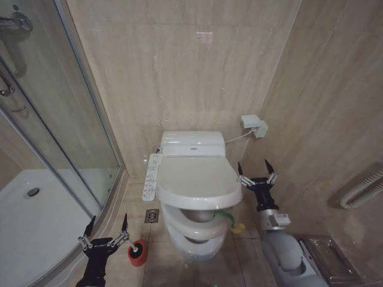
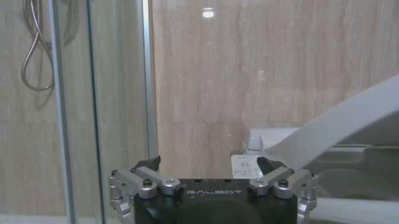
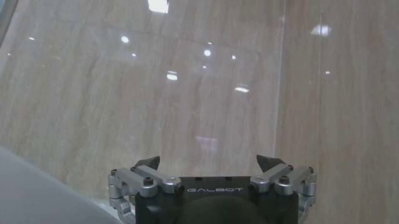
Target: Open the toilet lid, clean the toilet bowl with a toilet brush, close the toilet lid, and flush.
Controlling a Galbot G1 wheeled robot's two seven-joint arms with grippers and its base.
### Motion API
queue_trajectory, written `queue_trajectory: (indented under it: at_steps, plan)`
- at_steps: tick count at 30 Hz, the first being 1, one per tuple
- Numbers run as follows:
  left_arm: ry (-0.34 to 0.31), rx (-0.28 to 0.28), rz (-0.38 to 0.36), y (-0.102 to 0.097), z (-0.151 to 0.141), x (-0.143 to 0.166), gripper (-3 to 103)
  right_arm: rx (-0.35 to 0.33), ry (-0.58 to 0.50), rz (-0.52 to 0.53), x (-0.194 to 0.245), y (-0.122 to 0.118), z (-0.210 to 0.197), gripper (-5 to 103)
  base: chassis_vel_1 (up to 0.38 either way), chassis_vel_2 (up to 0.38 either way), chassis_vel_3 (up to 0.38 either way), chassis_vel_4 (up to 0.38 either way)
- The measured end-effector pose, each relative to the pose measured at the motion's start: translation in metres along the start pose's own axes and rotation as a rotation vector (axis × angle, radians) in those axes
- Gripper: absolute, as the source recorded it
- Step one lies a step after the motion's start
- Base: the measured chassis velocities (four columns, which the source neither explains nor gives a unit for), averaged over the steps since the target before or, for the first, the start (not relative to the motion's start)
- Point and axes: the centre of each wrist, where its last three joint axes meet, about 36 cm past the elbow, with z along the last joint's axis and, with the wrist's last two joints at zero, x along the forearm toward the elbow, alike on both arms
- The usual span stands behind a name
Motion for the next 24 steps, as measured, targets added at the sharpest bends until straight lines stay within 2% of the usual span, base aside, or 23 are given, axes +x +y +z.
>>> queue_trajectory:
  at_steps: [10,18,24]
  plan:
    - [0.0,0.0,0.0,0.0,0.0,0.0,100,-0.001,0.063,0.02,0.039,0.006,0.002,100,0.0,0.0,0.0,0.0]
    - [0.0,0.0,0.0,0.0,0.0,0.0,100,0.009,0.081,0.064,0.034,0.004,0.002,100,0.0,0.0,0.0,0.0]
    - [0.0,0.0,0.0,0.0,0.0,0.0,100,0.047,0.135,0.103,0.043,-0.006,0.007,100,0.0,0.0,0.0,0.0]
